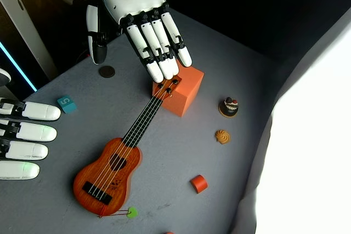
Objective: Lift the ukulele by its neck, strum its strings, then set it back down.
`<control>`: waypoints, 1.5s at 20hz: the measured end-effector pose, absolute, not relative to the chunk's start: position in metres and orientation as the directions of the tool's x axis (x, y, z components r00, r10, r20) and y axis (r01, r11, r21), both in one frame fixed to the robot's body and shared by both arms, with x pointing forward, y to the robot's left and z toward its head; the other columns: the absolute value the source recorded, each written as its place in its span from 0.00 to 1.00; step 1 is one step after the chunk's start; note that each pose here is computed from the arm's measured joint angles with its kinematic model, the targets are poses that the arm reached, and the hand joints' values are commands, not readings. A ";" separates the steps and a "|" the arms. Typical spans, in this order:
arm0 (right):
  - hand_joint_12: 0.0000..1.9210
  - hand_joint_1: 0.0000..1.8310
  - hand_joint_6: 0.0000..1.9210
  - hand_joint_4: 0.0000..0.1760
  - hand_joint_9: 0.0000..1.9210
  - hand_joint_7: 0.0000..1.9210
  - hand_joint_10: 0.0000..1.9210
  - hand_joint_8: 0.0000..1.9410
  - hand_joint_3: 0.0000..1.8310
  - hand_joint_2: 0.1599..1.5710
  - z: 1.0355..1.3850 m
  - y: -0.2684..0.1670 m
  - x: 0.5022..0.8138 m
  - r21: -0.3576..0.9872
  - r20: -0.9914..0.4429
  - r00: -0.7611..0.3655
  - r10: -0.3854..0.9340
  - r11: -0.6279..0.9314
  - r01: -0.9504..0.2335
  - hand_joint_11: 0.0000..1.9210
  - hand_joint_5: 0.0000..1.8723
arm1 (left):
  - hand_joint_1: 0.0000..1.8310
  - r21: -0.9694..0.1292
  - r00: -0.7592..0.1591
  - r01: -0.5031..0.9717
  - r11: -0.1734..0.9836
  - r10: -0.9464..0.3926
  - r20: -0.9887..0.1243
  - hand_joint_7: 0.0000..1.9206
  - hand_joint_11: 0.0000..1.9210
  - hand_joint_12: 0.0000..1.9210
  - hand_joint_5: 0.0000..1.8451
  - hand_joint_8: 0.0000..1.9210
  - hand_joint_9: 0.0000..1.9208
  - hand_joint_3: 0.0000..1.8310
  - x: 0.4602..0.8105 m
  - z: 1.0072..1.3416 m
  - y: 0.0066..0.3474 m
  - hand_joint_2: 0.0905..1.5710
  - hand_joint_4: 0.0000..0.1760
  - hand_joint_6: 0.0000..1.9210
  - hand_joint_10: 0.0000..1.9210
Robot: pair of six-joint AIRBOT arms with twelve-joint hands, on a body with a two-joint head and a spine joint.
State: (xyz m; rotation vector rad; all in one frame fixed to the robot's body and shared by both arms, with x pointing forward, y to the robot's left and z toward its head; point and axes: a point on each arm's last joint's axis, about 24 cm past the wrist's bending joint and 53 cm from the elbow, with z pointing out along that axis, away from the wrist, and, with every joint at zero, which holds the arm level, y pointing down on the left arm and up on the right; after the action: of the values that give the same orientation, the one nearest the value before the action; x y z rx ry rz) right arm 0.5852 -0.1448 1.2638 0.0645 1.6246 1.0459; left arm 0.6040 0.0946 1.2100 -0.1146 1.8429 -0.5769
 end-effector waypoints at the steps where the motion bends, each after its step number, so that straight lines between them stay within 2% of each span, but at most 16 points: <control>1: 0.13 0.06 0.05 0.00 0.00 0.04 0.11 0.01 0.06 0.77 1.264 -0.145 0.585 0.647 -0.761 -0.353 0.544 0.602 -0.468 0.00 0.00 | 0.10 -0.442 -0.351 0.203 0.874 -0.356 -0.866 0.10 0.00 0.63 0.04 0.00 0.13 0.01 0.604 1.210 0.094 0.80 0.18 0.00 0.09; 2: 0.01 0.03 0.03 0.00 0.00 0.03 0.06 0.00 0.04 0.81 1.264 -0.145 0.585 0.647 -0.761 -0.354 0.543 0.602 -0.468 0.00 0.00 | 0.10 -0.438 -0.346 0.207 0.875 -0.353 -0.869 0.11 0.00 0.61 0.04 0.00 0.13 0.01 0.604 1.211 0.094 0.80 0.23 0.00 0.07; 4: 0.00 0.03 0.02 0.00 0.00 0.03 0.05 0.00 0.03 0.81 1.264 -0.145 0.585 0.648 -0.761 -0.353 0.544 0.602 -0.468 0.00 0.00 | 0.12 -0.441 -0.350 0.204 0.874 -0.355 -0.867 0.09 0.00 0.60 0.04 0.00 0.13 0.00 0.604 1.210 0.094 0.80 0.21 0.00 0.06; 7: 0.00 0.03 0.01 0.00 0.00 0.03 0.05 0.00 0.02 0.81 1.264 -0.145 0.585 0.647 -0.761 -0.353 0.544 0.602 -0.468 0.00 0.00 | 0.20 -0.440 -0.350 0.204 0.875 -0.355 -0.867 0.05 0.00 0.50 0.03 0.00 0.08 0.00 0.604 1.210 0.094 0.77 0.23 0.00 0.03; 9: 0.00 0.03 0.01 0.00 0.00 0.03 0.05 0.00 0.02 0.82 1.264 -0.145 0.585 0.647 -0.761 -0.353 0.544 0.602 -0.468 0.00 0.00 | 0.22 -0.438 -0.348 0.201 0.876 -0.354 -0.868 0.05 0.00 0.49 0.02 0.00 0.08 0.00 0.604 1.210 0.093 0.76 0.22 0.00 0.03; 12: 0.00 0.02 0.01 0.00 0.00 0.03 0.06 0.00 0.02 0.82 1.264 -0.145 0.585 0.649 -0.760 -0.355 0.545 0.601 -0.467 0.00 0.00 | 0.26 -0.441 -0.356 0.208 0.873 -0.353 -0.865 0.00 0.00 0.30 0.00 0.00 0.03 0.00 0.603 1.208 0.086 0.71 0.20 0.00 0.00; 13: 0.00 0.02 0.01 0.00 0.00 0.03 0.06 0.00 0.02 0.82 1.264 -0.145 0.585 0.654 -0.756 -0.357 0.549 0.597 -0.465 0.00 0.00 | 0.26 -0.438 -0.362 0.212 0.874 -0.346 -0.866 0.00 0.00 0.30 0.00 0.00 0.03 0.00 0.603 1.204 0.083 0.71 0.20 0.00 0.00; 14: 0.00 0.01 0.00 0.00 0.00 0.03 0.04 0.00 0.02 0.82 1.264 -0.145 0.585 0.656 -0.754 -0.358 0.551 0.595 -0.464 0.00 0.00 | 0.32 -0.442 -0.374 0.213 0.872 -0.345 -0.861 0.00 0.00 0.18 0.00 0.00 0.00 0.00 0.602 1.200 0.078 0.66 0.20 0.00 0.00; 16: 0.00 0.02 0.00 0.00 0.01 0.03 0.05 0.01 0.01 0.82 1.264 -0.145 0.585 0.657 -0.752 -0.359 0.552 0.594 -0.463 0.00 0.00 | 0.39 -0.438 -0.391 0.221 0.871 -0.333 -0.858 0.00 0.00 0.02 0.00 0.00 0.00 0.00 0.600 1.193 0.071 0.67 0.23 0.00 0.00; 18: 0.00 0.03 0.00 0.00 0.01 0.04 0.05 0.01 0.01 0.82 1.264 -0.145 0.585 0.658 -0.752 -0.360 0.552 0.594 -0.463 0.00 0.01 | 0.40 -0.432 -0.410 0.231 0.872 -0.315 -0.856 0.00 0.00 0.00 0.00 0.00 0.00 0.00 0.599 1.183 0.061 0.67 0.28 0.00 0.00; 20: 0.00 0.04 0.00 0.00 0.00 0.04 0.05 0.00 0.01 0.81 1.264 -0.144 0.585 0.659 -0.751 -0.361 0.553 0.593 -0.463 0.00 0.00 | 0.44 -0.430 -0.435 0.236 0.872 -0.301 -0.849 0.00 0.00 0.00 0.00 0.00 0.00 0.00 0.599 1.171 0.053 0.65 0.22 0.00 0.00; 22: 0.00 0.03 0.00 0.00 0.00 0.05 0.06 0.01 0.01 0.82 1.263 -0.143 0.585 0.660 -0.750 -0.363 0.552 0.591 -0.464 0.00 0.00 | 0.49 -0.423 -0.445 0.243 0.873 -0.287 -0.848 0.00 0.00 0.00 0.00 0.00 0.00 0.00 0.600 1.163 0.046 0.64 0.08 0.00 0.00; 23: 0.00 0.03 0.00 0.00 0.00 0.05 0.06 0.01 0.01 0.82 1.263 -0.142 0.585 0.660 -0.750 -0.365 0.552 0.590 -0.465 0.00 0.00 | 0.49 -0.420 -0.450 0.241 0.875 -0.283 -0.847 0.00 0.00 0.00 0.00 0.00 0.00 0.00 0.601 1.159 0.045 0.64 0.08 0.00 0.00; 24: 0.00 0.01 0.00 0.00 0.00 0.05 0.05 0.01 0.01 0.83 1.263 -0.142 0.585 0.660 -0.750 -0.364 0.552 0.590 -0.465 0.00 0.00 | 0.50 -0.418 -0.458 0.237 0.877 -0.279 -0.844 0.00 0.00 0.00 0.00 0.00 0.00 0.00 0.602 1.153 0.042 0.64 0.00 0.00 0.00; 28: 0.00 0.05 0.00 0.00 0.00 0.03 0.03 0.00 0.01 0.82 1.263 -0.142 0.585 0.660 -0.750 -0.365 0.552 0.590 -0.465 0.00 0.00 | 0.44 -0.411 -0.475 0.216 0.886 -0.273 -0.837 0.00 0.00 0.00 0.00 0.00 0.00 0.00 0.611 1.137 0.037 0.64 0.00 0.00 0.00; 30: 0.00 0.03 0.00 0.00 0.01 0.04 0.03 0.00 0.01 0.83 1.263 -0.142 0.585 0.660 -0.750 -0.365 0.552 0.590 -0.465 0.00 0.00 | 0.41 -0.412 -0.476 0.215 0.886 -0.273 -0.836 0.00 0.00 0.00 0.00 0.00 0.00 0.00 0.615 1.133 0.031 0.64 0.00 0.00 0.00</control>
State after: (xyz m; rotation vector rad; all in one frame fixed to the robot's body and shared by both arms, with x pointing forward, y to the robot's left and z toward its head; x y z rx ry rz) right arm 0.5848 -0.1422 1.2629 0.0743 1.6282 1.0634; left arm 0.6155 0.0310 1.1333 -0.0429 1.9862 -0.5741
